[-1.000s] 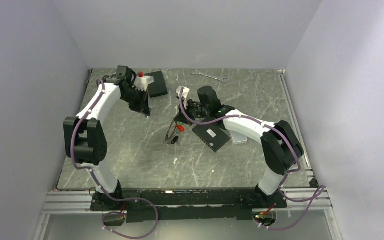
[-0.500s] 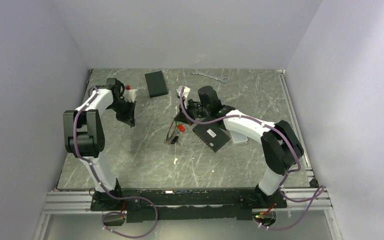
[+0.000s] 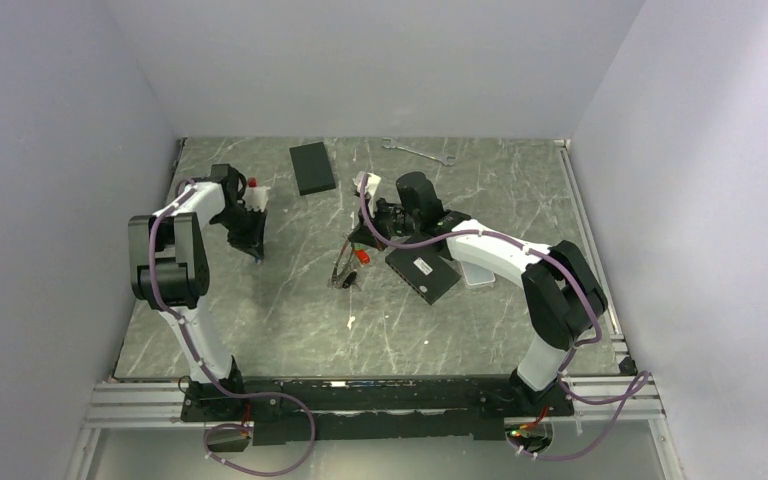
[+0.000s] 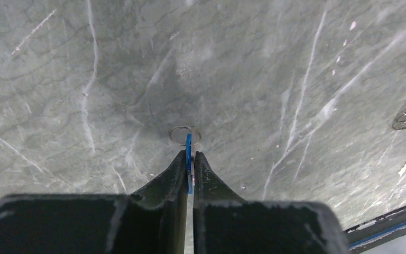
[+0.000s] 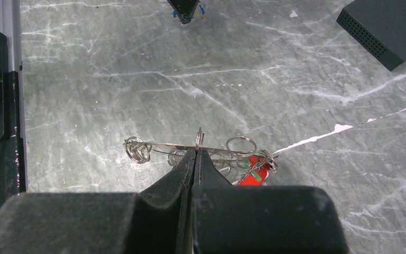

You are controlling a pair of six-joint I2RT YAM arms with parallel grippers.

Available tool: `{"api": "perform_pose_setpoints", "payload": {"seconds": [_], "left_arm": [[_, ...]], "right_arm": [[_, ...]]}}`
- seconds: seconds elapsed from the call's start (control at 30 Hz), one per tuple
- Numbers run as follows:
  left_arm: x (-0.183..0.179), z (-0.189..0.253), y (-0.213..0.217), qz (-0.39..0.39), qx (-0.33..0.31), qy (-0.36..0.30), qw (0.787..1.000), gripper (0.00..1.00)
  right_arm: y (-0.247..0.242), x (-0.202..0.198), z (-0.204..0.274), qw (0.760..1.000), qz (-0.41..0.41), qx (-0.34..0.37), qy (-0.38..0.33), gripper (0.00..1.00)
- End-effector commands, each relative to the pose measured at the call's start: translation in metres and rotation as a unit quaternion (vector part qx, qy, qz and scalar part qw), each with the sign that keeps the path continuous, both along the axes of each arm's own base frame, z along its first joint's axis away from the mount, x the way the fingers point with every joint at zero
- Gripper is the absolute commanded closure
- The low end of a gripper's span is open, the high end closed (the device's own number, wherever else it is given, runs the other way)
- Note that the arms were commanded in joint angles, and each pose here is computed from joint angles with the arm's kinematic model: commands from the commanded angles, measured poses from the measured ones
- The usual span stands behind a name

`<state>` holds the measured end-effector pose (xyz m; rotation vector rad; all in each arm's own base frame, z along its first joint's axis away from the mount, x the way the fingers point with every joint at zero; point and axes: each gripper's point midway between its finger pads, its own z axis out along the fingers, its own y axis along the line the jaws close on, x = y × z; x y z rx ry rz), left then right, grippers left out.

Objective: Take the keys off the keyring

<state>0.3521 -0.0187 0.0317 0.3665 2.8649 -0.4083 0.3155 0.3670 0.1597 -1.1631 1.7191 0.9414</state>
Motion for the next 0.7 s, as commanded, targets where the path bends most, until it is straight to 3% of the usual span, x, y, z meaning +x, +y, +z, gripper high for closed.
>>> {"api": "perform_pose_setpoints", "payload": {"seconds": [0.0, 0.27, 0.33, 0.4, 0.53, 0.67], "left_arm": [[-0.001, -0.008, 0.011, 0.002, 0.019, 0.003, 1.000, 0.89], [-0.002, -0.014, 0.037, 0.029, 0.041, 0.010, 0.999, 0.88], [-0.004, -0.015, 0.038, 0.024, 0.039, 0.013, 0.999, 0.76], [-0.006, -0.012, 0.034, 0.019, 0.027, 0.011, 0.999, 0.55], [-0.004, 0.007, 0.025, 0.010, 0.000, -0.012, 1.000, 0.25], [0.003, 0.042, 0.010, -0.010, -0.041, -0.054, 0.998, 0.21]], "right_arm": [[0.003, 0.002, 0.028, 0.999, 0.003, 0.033, -0.029, 1.00], [0.003, 0.002, 0.028, 0.999, 0.002, 0.033, -0.028, 1.00], [0.003, 0.002, 0.028, 0.999, 0.002, 0.033, -0.027, 1.00], [0.003, 0.002, 0.027, 0.999, 0.001, 0.033, -0.027, 1.00], [0.003, 0.003, 0.026, 0.999, 0.000, 0.032, -0.024, 1.00], [0.003, 0.003, 0.025, 0.999, -0.001, 0.033, -0.020, 1.00]]}}
